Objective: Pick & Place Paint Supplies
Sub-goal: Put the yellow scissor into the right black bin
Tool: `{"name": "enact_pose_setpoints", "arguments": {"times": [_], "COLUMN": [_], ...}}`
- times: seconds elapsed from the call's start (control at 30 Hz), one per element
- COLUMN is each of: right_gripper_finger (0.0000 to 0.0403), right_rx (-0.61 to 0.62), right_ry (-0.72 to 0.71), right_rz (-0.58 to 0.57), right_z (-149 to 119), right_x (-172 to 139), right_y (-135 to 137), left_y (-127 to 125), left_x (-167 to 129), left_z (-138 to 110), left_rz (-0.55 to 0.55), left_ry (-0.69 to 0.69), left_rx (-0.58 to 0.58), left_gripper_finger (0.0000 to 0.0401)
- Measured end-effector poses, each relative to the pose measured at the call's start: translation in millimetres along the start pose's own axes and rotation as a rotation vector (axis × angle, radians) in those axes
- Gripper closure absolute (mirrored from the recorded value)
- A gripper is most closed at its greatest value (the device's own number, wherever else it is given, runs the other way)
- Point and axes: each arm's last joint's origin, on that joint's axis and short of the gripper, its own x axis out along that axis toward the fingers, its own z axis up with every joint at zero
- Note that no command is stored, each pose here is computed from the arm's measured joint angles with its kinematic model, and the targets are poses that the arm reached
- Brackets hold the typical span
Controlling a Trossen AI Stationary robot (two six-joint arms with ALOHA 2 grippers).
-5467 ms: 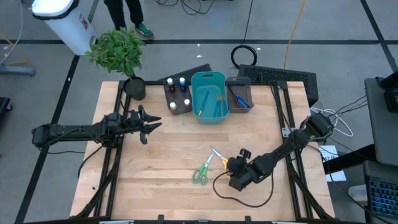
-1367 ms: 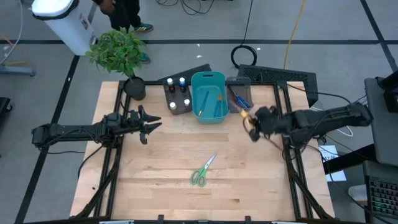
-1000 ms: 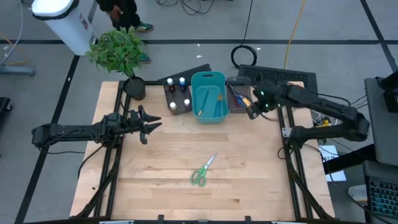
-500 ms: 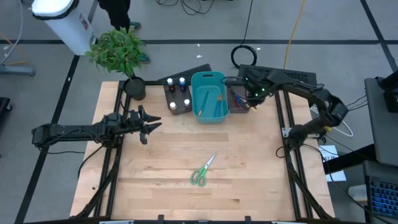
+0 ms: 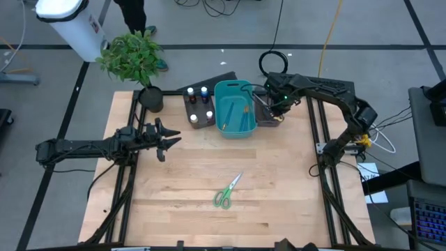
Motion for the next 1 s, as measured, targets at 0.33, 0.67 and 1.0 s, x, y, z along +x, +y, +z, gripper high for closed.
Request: {"name": "enact_pose_setpoints", "arguments": {"times": [0.33,0.67,1.0], "right_gripper_finger": [0.0386,0.0386,0.0387], "right_rx": [0.045,0.109,0.158], "right_ry": [-0.034,0.013,0.006], "right_rz": [0.011,-0.004,-0.003], "right_z": [-9.6,-18.3,-14.6], "right_x": [-18.0,-25.5,-25.2], "right_y": [-2.2,-9.9,-19.0], "left_y": [0.0,0.0,0.0], "left_x": [0.0,0.0,0.0], "left_z": [0.0,0.0,0.0], "left_rz": [0.0,0.0,0.0], "left_ry": [0.0,0.0,0.0], "left_rx": [0.0,0.0,0.0], "left_gripper_finger": [0.027,0.027,0.027]}}
